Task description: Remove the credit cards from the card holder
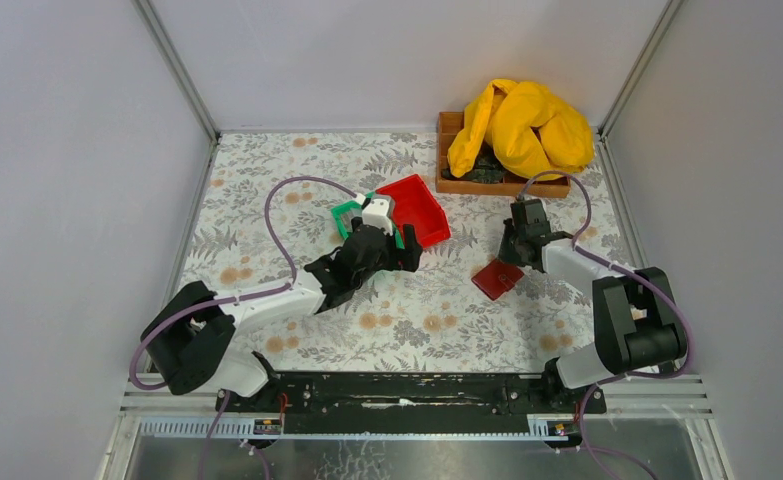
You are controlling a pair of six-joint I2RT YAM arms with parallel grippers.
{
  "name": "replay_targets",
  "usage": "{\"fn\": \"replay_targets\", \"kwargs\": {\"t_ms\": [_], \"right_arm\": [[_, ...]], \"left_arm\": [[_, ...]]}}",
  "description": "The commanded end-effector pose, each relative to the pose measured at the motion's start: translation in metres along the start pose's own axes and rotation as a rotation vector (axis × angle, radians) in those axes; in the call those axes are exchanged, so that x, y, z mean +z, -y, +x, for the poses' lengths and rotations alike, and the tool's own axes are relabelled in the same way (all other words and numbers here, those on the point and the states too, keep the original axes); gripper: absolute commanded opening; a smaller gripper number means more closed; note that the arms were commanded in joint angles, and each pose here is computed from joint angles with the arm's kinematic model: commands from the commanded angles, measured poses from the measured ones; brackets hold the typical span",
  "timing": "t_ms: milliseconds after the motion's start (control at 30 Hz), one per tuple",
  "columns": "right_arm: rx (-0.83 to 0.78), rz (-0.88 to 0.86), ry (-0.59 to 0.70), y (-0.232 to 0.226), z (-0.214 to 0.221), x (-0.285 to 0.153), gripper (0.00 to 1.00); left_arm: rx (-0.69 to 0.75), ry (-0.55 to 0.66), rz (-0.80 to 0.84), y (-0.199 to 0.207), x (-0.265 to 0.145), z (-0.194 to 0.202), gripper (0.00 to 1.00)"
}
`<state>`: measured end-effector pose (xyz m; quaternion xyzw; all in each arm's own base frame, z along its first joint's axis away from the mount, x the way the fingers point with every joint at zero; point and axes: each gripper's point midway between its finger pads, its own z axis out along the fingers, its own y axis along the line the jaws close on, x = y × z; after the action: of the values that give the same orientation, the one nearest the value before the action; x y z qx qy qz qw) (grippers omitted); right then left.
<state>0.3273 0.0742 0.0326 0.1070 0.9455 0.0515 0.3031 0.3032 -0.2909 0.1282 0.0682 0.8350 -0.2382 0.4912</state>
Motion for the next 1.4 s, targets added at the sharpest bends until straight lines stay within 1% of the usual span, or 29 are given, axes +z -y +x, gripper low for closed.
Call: {"fn": "replay_targets", "kwargs": {"t_ms": [0,200,333,400,467,533,567,667,767,867,933,1033,1100,1133,1167,1200,1267,1300,1367], "right_arm": [[0.005,-0.151,-0.039,-0.025,0.018,-0.005,0.23],[-0.068,-0.211,-0.084,-0.049,0.048,-0.012,0.22],[-0.095,-0.24,-0.108,-0.06,0.059,-0.011,0.22],[-0.1,-0.251,-0.103,-0.064,0.059,-0.013,0.22],[-0.101,-0.265,-0.068,-0.066,0.051,-0.02,0.22],[-0.112,-0.265,-0.017,-0.067,0.036,-0.03,0.26],[-0.115,-0.253,0.011,-0.066,0.028,-0.036,0.3],[-0.097,-0.198,0.113,-0.058,0.002,-0.054,0.42],[-0.063,-0.13,0.191,-0.044,-0.013,-0.061,0.44],[-0.059,-0.031,0.189,-0.026,-0.013,-0.054,0.39],[-0.016,0.005,0.156,-0.014,-0.009,-0.045,0.34],[0.071,-0.025,0.115,-0.01,-0.004,-0.036,0.31],[0.108,-0.009,0.115,-0.002,-0.003,-0.033,0.28],[0.123,-0.003,0.117,0.002,-0.003,-0.031,0.27],[0.135,-0.002,0.116,0.004,-0.003,-0.031,0.27],[0.144,-0.004,0.11,0.005,-0.001,-0.03,0.27],[0.147,-0.011,0.088,0.006,0.005,-0.029,0.28],[0.144,-0.016,0.074,0.005,0.008,-0.028,0.3],[0.127,-0.069,0.03,-0.002,0.018,-0.026,0.35]], "left_arm": [[0.008,0.056,0.057,0.015,-0.002,-0.015,1.0],[0.013,0.048,0.073,0.018,-0.002,-0.012,1.0],[0.016,0.035,0.111,0.026,-0.003,-0.01,1.0],[0.017,0.023,0.125,0.03,-0.002,-0.008,1.0],[0.018,0.014,0.141,0.033,0.0,-0.005,1.0],[0.018,-0.004,0.157,0.036,0.003,0.001,1.0],[0.018,-0.015,0.164,0.038,0.005,0.004,0.99],[0.009,-0.056,0.202,0.045,0.011,0.015,0.83],[-0.007,-0.098,0.248,0.054,0.017,0.027,0.64],[-0.014,-0.11,0.269,0.059,0.019,0.034,0.48],[-0.009,-0.094,0.268,0.059,0.017,0.033,0.39],[-0.003,-0.086,0.26,0.057,0.016,0.031,0.26],[0.0,-0.081,0.273,0.06,0.014,0.029,0.21],[-0.001,-0.076,0.276,0.061,0.013,0.028,0.21],[-0.001,-0.073,0.278,0.061,0.012,0.027,0.23],[0.001,-0.069,0.281,0.062,0.011,0.026,0.3],[0.004,-0.066,0.285,0.063,0.011,0.026,0.5],[0.006,-0.067,0.289,0.063,0.011,0.026,0.59],[0.004,-0.067,0.297,0.065,0.01,0.026,0.71]]}}
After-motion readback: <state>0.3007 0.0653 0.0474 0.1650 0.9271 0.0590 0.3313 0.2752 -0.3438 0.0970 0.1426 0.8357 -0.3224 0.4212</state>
